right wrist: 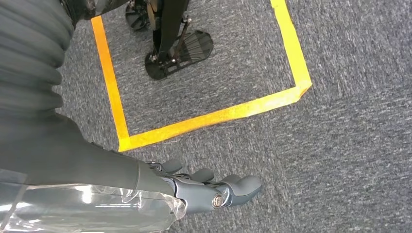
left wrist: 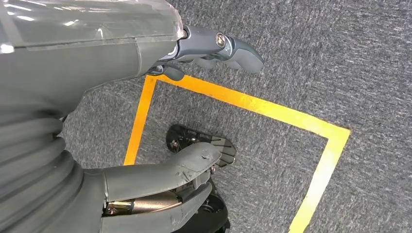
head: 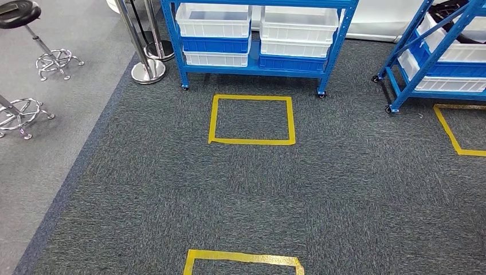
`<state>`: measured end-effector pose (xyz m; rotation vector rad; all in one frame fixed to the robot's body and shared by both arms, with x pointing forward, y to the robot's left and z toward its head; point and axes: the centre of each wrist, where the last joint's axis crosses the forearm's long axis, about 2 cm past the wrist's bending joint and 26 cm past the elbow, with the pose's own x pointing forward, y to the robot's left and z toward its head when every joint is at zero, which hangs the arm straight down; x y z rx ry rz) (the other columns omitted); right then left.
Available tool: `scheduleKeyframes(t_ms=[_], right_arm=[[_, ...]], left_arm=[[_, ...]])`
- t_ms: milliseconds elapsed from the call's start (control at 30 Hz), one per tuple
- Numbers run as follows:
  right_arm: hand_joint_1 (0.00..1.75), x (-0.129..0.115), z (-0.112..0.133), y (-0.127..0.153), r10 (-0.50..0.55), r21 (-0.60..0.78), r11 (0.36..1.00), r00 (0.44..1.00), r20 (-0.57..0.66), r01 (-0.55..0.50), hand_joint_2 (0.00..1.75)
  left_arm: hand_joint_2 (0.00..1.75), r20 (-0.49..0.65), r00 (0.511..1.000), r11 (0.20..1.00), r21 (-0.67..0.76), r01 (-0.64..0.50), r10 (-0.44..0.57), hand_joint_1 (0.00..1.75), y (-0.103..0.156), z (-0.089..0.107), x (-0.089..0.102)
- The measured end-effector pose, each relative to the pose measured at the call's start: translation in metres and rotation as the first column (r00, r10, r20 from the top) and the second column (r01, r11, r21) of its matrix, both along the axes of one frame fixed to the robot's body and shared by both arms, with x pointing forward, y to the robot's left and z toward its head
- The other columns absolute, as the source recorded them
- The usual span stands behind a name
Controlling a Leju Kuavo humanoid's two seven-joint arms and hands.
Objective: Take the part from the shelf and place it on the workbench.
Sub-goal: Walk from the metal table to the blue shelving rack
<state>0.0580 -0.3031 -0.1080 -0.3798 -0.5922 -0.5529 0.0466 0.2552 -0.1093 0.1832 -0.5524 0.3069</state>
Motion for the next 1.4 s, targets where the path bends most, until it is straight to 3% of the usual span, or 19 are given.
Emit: scheduleKeyframes(t_ms=[1400], right_arm=[[0.00,-0.001,0.000,0.013,0.038,0.026,0.999,0.999,0.002,-0.038,1.75]], left_arm=[[1.75,-0.021,1.000,1.000,0.016,-0.005,0.005,0.00,0.001,0.000,-0.001]])
